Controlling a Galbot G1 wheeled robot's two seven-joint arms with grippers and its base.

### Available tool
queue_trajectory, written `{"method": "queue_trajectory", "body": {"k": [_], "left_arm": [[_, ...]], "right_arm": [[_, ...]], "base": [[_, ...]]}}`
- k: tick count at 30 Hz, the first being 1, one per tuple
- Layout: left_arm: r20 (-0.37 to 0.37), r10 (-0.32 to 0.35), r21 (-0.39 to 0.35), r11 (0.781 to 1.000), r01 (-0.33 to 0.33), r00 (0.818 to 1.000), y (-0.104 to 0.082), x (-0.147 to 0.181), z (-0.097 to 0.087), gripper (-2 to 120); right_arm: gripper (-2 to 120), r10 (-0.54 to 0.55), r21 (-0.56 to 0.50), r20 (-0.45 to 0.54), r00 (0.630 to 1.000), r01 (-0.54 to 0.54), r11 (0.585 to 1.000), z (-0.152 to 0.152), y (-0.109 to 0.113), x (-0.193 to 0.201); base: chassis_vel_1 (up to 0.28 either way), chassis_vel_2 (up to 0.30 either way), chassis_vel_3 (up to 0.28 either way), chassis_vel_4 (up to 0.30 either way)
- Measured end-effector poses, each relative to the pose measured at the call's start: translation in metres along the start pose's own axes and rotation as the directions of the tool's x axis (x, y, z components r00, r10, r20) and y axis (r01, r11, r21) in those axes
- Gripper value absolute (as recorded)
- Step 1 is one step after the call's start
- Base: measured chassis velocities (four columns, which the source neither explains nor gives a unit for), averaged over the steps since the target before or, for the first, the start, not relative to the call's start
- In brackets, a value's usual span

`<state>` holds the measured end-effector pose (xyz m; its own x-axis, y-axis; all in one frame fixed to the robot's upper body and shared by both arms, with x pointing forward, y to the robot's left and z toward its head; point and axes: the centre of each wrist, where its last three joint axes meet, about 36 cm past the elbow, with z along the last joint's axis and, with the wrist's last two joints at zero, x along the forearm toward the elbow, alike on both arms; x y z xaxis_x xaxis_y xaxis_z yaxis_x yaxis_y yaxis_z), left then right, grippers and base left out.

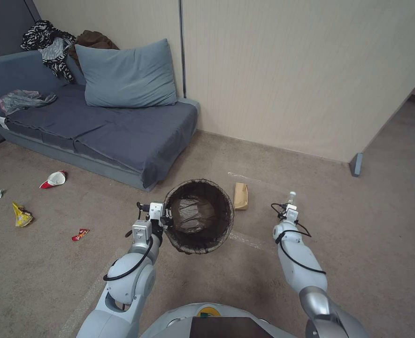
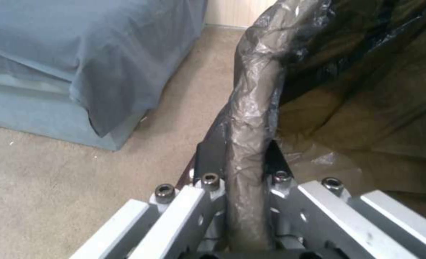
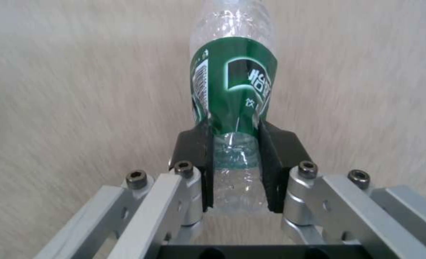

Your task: Pick up the trash bin, then pick up the garbage from the floor and place it into the trash bin.

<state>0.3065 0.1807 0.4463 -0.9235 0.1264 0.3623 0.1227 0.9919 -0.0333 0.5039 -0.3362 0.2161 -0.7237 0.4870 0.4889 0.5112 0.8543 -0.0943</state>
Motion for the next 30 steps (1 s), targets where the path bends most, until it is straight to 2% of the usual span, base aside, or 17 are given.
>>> {"method": "queue_trajectory", "body": {"k": [5, 7, 9, 11, 12, 13, 15, 16, 17, 18, 20, 21, 22, 23, 24, 29, 30], "left_arm": [[-0.017, 0.003, 0.016, 1.0, -0.003, 1.0, -0.001, -0.003, 0.004, 3], [-0.031, 0.012, 0.032, 0.999, -0.011, 0.999, -0.002, -0.005, 0.005, 3], [-0.032, 0.013, 0.034, 0.999, -0.012, 0.999, -0.002, -0.005, 0.005, 3], [-0.049, 0.028, 0.049, 0.998, -0.025, 0.998, -0.005, -0.006, 0.007, 3], [-0.049, 0.028, 0.049, 0.998, -0.025, 0.998, -0.005, -0.006, 0.007, 3], [-0.056, 0.036, 0.056, 0.998, -0.033, 0.998, -0.006, -0.007, 0.008, 3], [-0.062, 0.045, 0.066, 0.997, -0.041, 0.997, -0.008, -0.007, 0.008, 3], [-0.062, 0.045, 0.066, 0.997, -0.041, 0.997, -0.008, -0.007, 0.008, 3], [-0.066, 0.049, 0.071, 0.996, -0.044, 0.997, -0.008, -0.007, 0.008, 3], [-0.066, 0.049, 0.071, 0.996, -0.044, 0.997, -0.008, -0.007, 0.008, 3], [-0.075, 0.063, 0.084, 0.995, -0.057, 0.995, -0.01, -0.007, 0.008, 3], [-0.077, 0.066, 0.087, 0.994, -0.059, 0.995, -0.01, -0.007, 0.008, 3], [-0.077, 0.066, 0.087, 0.994, -0.059, 0.995, -0.01, -0.007, 0.008, 3], [-0.081, 0.07, 0.091, 0.994, -0.062, 0.994, -0.011, -0.007, 0.008, 3], [-0.082, 0.071, 0.092, 0.994, -0.063, 0.994, -0.011, -0.007, 0.008, 3], [-0.078, 0.075, 0.096, 0.993, -0.067, 0.994, -0.012, -0.006, 0.006, 3], [-0.078, 0.075, 0.096, 0.993, -0.067, 0.994, -0.012, -0.006, 0.006, 3]], "right_arm": [[19, -0.068, -0.015, 0.193, 0.979, 0.073, 0.997, -0.024, -0.005, 0.035], [19, -0.16, -0.02, 0.398, 0.903, 0.183, 0.983, -0.055, -0.007, 0.071], [19, -0.172, -0.018, 0.418, 0.892, 0.197, 0.98, -0.058, -0.007, 0.075], [19, -0.3, 0.045, 0.582, 0.756, 0.338, 0.94, -0.079, -0.014, 0.119], [19, -0.3, 0.045, 0.582, 0.756, 0.338, 0.94, -0.079, -0.014, 0.119], [19, -0.385, 0.117, 0.665, 0.639, 0.421, 0.9, -0.096, -0.019, 0.15], [19, -0.512, 0.234, 0.708, 0.487, 0.522, 0.82, -0.101, -0.026, 0.188], [19, -0.512, 0.234, 0.708, 0.487, 0.522, 0.82, -0.101, -0.026, 0.188], [19, -0.579, 0.301, 0.707, 0.407, 0.568, 0.766, -0.101, -0.029, 0.204], [19, -0.579, 0.301, 0.707, 0.407, 0.568, 0.766, -0.101, -0.029, 0.204], [19, -0.674, 0.394, 0.687, 0.273, 0.639, 0.661, -0.098, -0.029, 0.227], [19, -0.702, 0.417, 0.674, 0.23, 0.665, 0.619, -0.096, -0.028, 0.234], [19, -0.702, 0.417, 0.674, 0.23, 0.665, 0.619, -0.096, -0.028, 0.234], [19, -0.746, 0.458, 0.65, 0.145, 0.709, 0.537, -0.094, -0.025, 0.245], [19, -0.775, 0.484, 0.625, 0.095, 0.731, 0.48, -0.093, -0.021, 0.25], [19, -0.848, 0.54, 0.53, -0.003, 0.772, 0.335, -0.079, -0.002, 0.263], [19, -0.848, 0.54, 0.53, -0.003, 0.772, 0.335, -0.079, -0.002, 0.263]], "base": [[0.0, 0.0, 0.0, 0.0], [0.0, 0.0, 0.0, 0.0], [0.0, 0.0, 0.0, 0.0], [0.0, 0.0, 0.0, 0.0], [0.0, 0.0, 0.0, 0.0], [0.0, 0.0, 0.0, 0.0], [0.0, 0.0, 0.0, 0.0], [0.0, 0.0, 0.0, 0.0], [0.0, 0.0, 0.0, 0.0], [0.0, 0.0, 0.0, 0.0], [0.0, 0.0, 0.0, 0.0], [0.0, 0.0, 0.0, 0.0], [0.0, 0.0, 0.0, 0.0], [0.0, 0.0, 0.0, 0.0], [0.0, 0.0, 0.0, 0.0], [0.0, 0.0, 0.0, 0.0], [0.0, 0.0, 0.0, 0.0]]}}
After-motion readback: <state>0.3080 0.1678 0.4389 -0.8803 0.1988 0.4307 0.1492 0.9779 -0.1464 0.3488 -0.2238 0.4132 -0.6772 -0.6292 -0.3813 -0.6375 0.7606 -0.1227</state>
